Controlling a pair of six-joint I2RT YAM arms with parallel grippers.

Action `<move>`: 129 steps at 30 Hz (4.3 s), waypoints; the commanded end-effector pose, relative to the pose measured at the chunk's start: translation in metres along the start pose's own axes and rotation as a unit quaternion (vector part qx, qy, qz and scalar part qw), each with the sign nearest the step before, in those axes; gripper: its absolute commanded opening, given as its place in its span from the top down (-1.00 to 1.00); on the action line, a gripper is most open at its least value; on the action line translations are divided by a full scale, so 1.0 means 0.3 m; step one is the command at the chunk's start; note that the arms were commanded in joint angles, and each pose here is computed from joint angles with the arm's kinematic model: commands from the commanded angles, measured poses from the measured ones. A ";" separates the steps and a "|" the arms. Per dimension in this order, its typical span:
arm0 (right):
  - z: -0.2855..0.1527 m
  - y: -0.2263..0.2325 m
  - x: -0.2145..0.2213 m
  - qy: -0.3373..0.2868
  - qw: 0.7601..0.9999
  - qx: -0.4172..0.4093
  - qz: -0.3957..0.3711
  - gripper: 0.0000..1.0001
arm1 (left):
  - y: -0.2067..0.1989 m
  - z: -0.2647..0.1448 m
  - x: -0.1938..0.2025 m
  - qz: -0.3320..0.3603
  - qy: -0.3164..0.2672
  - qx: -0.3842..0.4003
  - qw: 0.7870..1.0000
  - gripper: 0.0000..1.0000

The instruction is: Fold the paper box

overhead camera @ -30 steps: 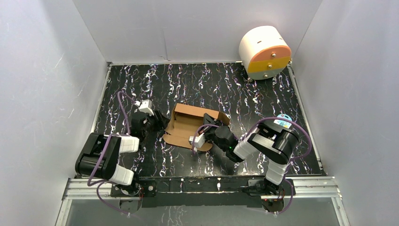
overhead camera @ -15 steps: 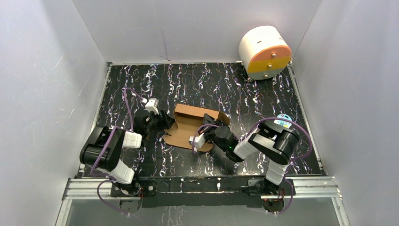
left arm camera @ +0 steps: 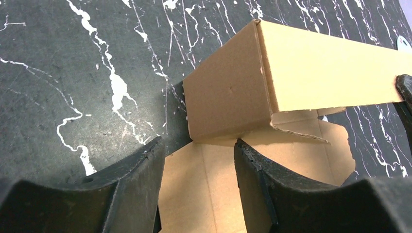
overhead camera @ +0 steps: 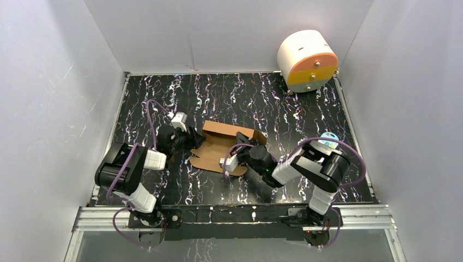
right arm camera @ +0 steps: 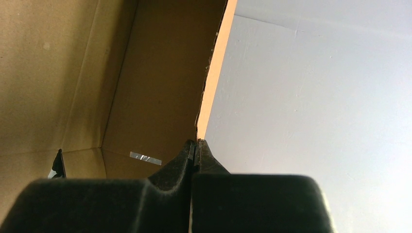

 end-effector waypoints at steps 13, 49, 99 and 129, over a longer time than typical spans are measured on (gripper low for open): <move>0.008 0.006 -0.044 -0.032 0.999 -0.036 0.023 1.00 | -0.002 0.060 -0.118 0.057 -0.086 -0.031 0.994 0.00; 0.025 0.042 -0.077 -0.055 0.990 -0.107 0.067 1.00 | -0.002 0.173 -0.199 -0.008 -0.214 -0.157 0.964 0.31; 0.043 -0.091 -0.081 -0.062 0.990 -0.042 0.119 0.27 | -0.001 0.036 -0.134 -0.036 -0.264 -0.288 0.920 0.30; -0.259 -0.241 0.046 0.048 0.784 0.039 0.617 -0.52 | -0.229 -0.309 -0.132 -0.094 -0.025 -0.177 0.979 -0.37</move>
Point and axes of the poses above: each gripper's point midway between its finger pads, its own z axis out along the fingers, its own y axis along the line the jaws close on, x = y × z, the point moved 5 cm from there along -z, back along the fingers, and after that the axes turned 7 degrees about z, right-handed, at the moved point
